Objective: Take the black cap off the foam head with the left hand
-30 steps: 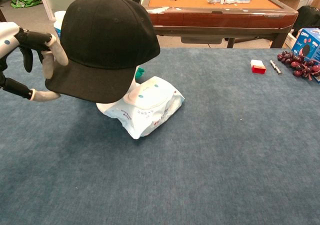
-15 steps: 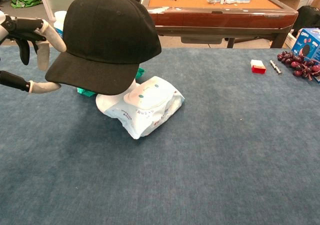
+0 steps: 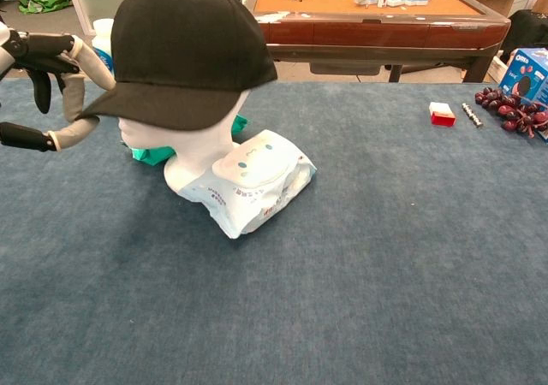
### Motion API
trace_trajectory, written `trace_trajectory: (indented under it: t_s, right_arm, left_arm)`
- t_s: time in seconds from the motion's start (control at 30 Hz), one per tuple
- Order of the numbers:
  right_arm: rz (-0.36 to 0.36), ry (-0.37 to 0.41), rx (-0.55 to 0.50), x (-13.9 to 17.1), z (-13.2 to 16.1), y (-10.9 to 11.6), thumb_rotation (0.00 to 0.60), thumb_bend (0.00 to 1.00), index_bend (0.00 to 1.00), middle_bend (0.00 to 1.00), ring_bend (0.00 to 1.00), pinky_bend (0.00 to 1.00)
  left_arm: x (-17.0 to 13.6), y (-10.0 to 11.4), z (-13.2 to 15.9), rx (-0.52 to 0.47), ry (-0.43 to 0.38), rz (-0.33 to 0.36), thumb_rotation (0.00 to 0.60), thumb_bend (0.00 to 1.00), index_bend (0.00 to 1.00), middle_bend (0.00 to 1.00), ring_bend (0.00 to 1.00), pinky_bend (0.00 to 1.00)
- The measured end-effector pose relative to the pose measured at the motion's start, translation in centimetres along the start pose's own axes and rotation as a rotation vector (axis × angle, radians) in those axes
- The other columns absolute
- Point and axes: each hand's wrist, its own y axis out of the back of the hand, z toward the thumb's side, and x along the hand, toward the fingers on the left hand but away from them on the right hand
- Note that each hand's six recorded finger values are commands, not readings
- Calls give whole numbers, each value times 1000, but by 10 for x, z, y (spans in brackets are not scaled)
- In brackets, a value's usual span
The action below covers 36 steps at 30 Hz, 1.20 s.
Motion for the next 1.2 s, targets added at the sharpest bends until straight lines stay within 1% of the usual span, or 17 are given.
trace_trajectory:
  t_s: [0.23, 0.3, 0.47, 0.63, 0.87, 1.03, 1.2]
  right_arm:
    - [1, 0, 1, 0, 0, 0, 600, 214, 318, 378, 307, 416]
    - [1, 1, 1, 0, 0, 0, 600, 213, 318, 378, 307, 416]
    - [2, 1, 2, 0, 1, -1, 600, 214, 318, 378, 307, 416]
    - [3, 2, 2, 0, 1, -1, 600, 213, 318, 378, 307, 416]
    - [8, 6, 5, 0, 2, -2, 600, 214, 318, 378, 307, 416]
    - [12, 8, 7, 0, 3, -4, 600, 214, 318, 378, 307, 416]
    - [14, 8, 8, -1, 3, -4, 600, 214, 318, 378, 307, 416]
  left_arm:
    - [0, 1, 0, 2, -3, 8, 600, 437, 471, 678, 509, 597]
    - [0, 2, 0, 2, -2, 10, 600, 463, 496, 680, 511, 599]
    - [0, 4, 1, 9, -9, 28, 600, 486, 570, 687, 516, 607]
    - [3, 8, 3, 23, -23, 47, 600, 493, 578, 688, 519, 608]
    - [13, 21, 7, 54, -40, 92, 600, 499, 589, 696, 526, 615]
    - [19, 27, 7, 78, -57, 107, 600, 502, 596, 701, 533, 620]
    - [27, 37, 7, 93, -72, 143, 600, 502, 600, 705, 536, 625]
